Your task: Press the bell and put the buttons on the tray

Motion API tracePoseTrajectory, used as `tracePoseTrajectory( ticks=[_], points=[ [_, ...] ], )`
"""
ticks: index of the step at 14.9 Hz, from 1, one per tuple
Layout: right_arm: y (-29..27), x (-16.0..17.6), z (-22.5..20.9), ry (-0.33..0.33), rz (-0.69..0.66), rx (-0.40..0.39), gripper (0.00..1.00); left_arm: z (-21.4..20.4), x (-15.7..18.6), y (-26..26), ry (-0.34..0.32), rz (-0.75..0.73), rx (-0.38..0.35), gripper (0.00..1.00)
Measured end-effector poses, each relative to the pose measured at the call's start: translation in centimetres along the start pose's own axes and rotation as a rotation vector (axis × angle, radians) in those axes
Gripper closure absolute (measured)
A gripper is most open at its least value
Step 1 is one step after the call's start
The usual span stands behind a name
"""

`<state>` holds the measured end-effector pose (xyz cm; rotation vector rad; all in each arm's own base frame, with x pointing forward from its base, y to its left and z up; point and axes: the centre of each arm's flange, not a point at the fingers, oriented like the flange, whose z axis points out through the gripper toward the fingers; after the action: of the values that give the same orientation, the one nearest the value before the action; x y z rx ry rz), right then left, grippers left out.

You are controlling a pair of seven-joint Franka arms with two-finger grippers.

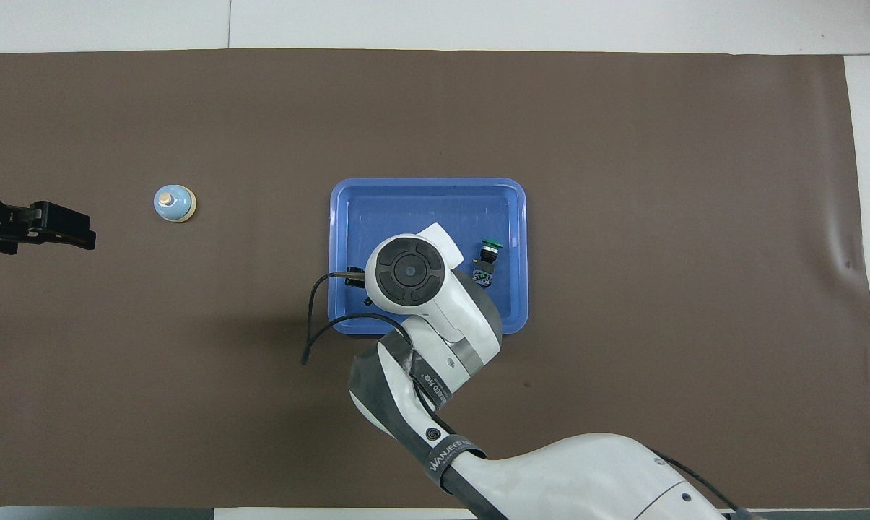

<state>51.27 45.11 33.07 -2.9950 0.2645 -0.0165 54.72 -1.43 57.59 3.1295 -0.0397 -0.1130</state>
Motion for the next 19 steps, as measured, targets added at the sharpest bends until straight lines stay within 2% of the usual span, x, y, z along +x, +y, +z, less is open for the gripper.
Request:
tracePoseTrajectory(
  ticks=[5, 10, 13, 19],
  points=[
    [0.6, 2.3, -4.8, -0.004, 0.067, -0.015, 0.00, 0.0, 0.0, 0.0, 0.000, 0.000, 0.000, 0.00],
    [9.2, 8.7, -14.5, 0.014, 0.160, -0.016, 0.00, 0.0, 0.0, 0.0, 0.000, 0.000, 0.000, 0.00],
    [14.6, 11.0, -18.4, 0.010, 0.116, -0.027, 0.00, 0.0, 0.0, 0.0, 0.000, 0.000, 0.000, 0.00],
    [24.9, 14.6, -22.3, -0.026, -0.064, -0.053, 0.00, 0.0, 0.0, 0.0, 0.000, 0.000, 0.000, 0.00]
  ],
)
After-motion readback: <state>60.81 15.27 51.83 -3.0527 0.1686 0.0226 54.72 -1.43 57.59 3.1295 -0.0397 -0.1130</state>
